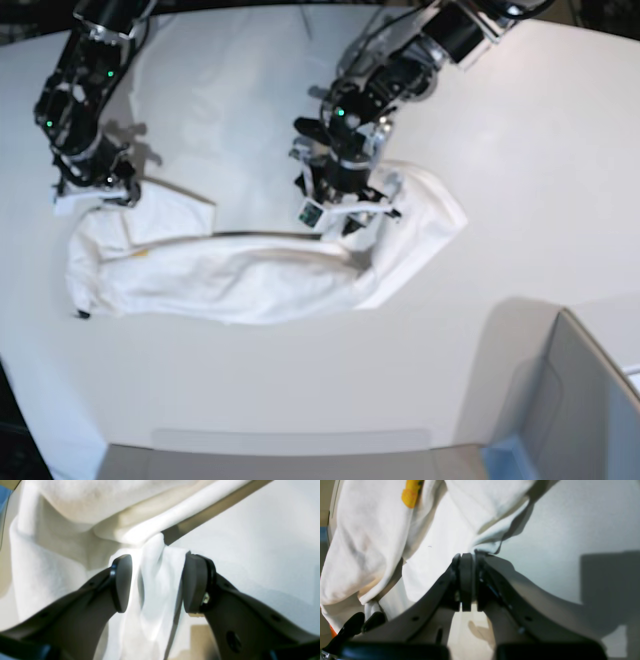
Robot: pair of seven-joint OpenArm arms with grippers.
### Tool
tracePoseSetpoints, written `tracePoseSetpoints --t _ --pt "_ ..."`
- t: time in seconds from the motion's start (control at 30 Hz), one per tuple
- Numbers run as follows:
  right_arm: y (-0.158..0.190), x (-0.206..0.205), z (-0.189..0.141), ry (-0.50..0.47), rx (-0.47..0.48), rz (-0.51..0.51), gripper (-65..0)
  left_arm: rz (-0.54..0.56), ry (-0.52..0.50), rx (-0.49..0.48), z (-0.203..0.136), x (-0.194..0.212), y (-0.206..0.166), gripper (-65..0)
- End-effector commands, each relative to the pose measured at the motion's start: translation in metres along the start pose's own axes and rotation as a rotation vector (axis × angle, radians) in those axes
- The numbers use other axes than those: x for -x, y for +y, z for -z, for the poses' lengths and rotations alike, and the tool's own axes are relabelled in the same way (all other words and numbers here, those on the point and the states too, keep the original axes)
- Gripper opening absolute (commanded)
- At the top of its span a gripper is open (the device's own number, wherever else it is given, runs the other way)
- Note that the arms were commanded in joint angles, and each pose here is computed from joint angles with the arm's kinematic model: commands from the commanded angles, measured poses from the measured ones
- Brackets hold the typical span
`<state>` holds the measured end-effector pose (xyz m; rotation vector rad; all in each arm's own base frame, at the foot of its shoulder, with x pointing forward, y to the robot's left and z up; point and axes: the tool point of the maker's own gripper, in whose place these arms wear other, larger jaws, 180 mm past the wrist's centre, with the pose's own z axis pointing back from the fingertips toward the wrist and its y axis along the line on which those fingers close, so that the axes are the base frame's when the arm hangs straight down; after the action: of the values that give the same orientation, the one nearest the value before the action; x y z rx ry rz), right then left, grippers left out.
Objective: Layout the t-shirt on the table in an organized manner, then fold the t-shirt properly
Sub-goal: 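Regrasp the t-shirt edges with both grippers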
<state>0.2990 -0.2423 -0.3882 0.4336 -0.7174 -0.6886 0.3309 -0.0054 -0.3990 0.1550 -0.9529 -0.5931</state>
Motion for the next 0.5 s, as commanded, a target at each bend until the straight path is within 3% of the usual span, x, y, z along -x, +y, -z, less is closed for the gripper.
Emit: tracePoseSetpoints --t 0.0,0.07,0.23,0.33,0.47 --pt "0.008 -0.014 -0.003 -0.037 -0.024 -0.019 -65.0 -0.004 0.023 0.000 0.001 0.002 0.002 -33.8" --pt "0.012 -0.010 -0.001 -0.022 -0.028 -0.035 -65.0 -0.005 0.025 -0.003 0.001 0.003 0.004 -38.8" --pt "0.012 -0.009 0.000 0.010 0.011 -0.165 -65.0 -0.028 0.026 -0.023 0.003 0.002 0.013 -63.4" --pt "0.033 -0.028 -0.009 -0.073 0.020 -0.282 -65.0 -0.097 0.032 -0.073 0.005 0.003 0.036 -65.0" --pt "0.075 -0.050 -0.028 -0.233 0.009 -0.477 -65.0 -0.224 -0.051 -0.141 -0.018 -0.018 0.070 -65.0"
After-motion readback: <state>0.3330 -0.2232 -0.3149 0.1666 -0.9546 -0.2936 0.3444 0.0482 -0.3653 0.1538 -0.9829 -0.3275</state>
